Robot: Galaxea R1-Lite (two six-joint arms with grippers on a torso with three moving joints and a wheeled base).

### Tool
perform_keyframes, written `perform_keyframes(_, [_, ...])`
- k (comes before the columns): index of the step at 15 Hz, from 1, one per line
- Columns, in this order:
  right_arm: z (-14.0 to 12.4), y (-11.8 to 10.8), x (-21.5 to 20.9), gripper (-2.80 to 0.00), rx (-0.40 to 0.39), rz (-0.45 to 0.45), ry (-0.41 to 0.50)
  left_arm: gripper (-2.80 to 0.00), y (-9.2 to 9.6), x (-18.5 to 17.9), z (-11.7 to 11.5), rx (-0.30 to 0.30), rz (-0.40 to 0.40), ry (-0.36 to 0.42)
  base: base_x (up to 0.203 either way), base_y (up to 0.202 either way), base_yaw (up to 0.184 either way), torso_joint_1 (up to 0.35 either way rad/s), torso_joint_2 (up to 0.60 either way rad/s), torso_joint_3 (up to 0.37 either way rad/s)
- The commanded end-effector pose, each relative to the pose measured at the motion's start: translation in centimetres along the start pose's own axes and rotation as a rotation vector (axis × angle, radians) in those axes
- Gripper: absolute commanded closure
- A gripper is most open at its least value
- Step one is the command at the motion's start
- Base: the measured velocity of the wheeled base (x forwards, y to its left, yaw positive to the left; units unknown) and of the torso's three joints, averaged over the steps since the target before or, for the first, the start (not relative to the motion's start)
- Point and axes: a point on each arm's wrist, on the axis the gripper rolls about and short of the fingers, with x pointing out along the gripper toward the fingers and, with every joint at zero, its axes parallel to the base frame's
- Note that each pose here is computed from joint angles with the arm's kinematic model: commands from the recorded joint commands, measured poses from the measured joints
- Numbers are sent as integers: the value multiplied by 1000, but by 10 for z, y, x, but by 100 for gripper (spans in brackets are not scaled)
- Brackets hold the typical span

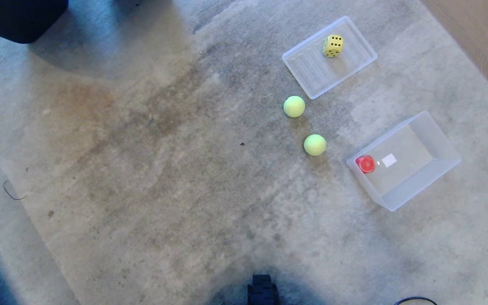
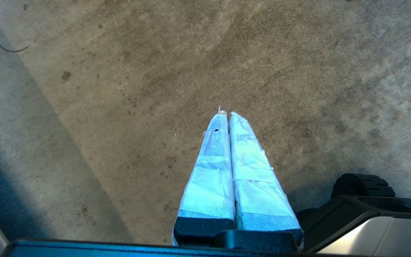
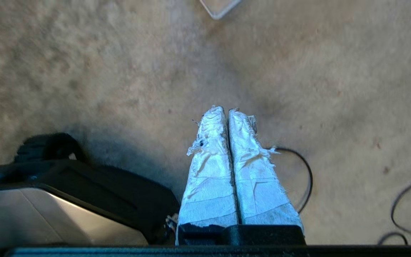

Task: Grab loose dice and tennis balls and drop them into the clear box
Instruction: Pick up the ball on the floor

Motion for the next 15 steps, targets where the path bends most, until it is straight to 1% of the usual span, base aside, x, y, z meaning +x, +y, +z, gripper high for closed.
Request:
perform_keyframes(1, [-10, -1, -7, 0, 0, 21, -84, 0, 0, 0, 0, -1, 1, 0, 0, 0, 0, 0, 0, 0])
perform_keyframes(4, [-14, -2, -17, 0, 2, 38, -222, 0, 0, 0, 0, -1, 1, -1, 0, 0, 0, 0, 0, 0])
perform_keyframes(15, [-14, -2, -17, 0, 2, 40, -227, 0, 0, 0, 0, -1, 1, 0, 0, 0, 0, 0, 0, 0])
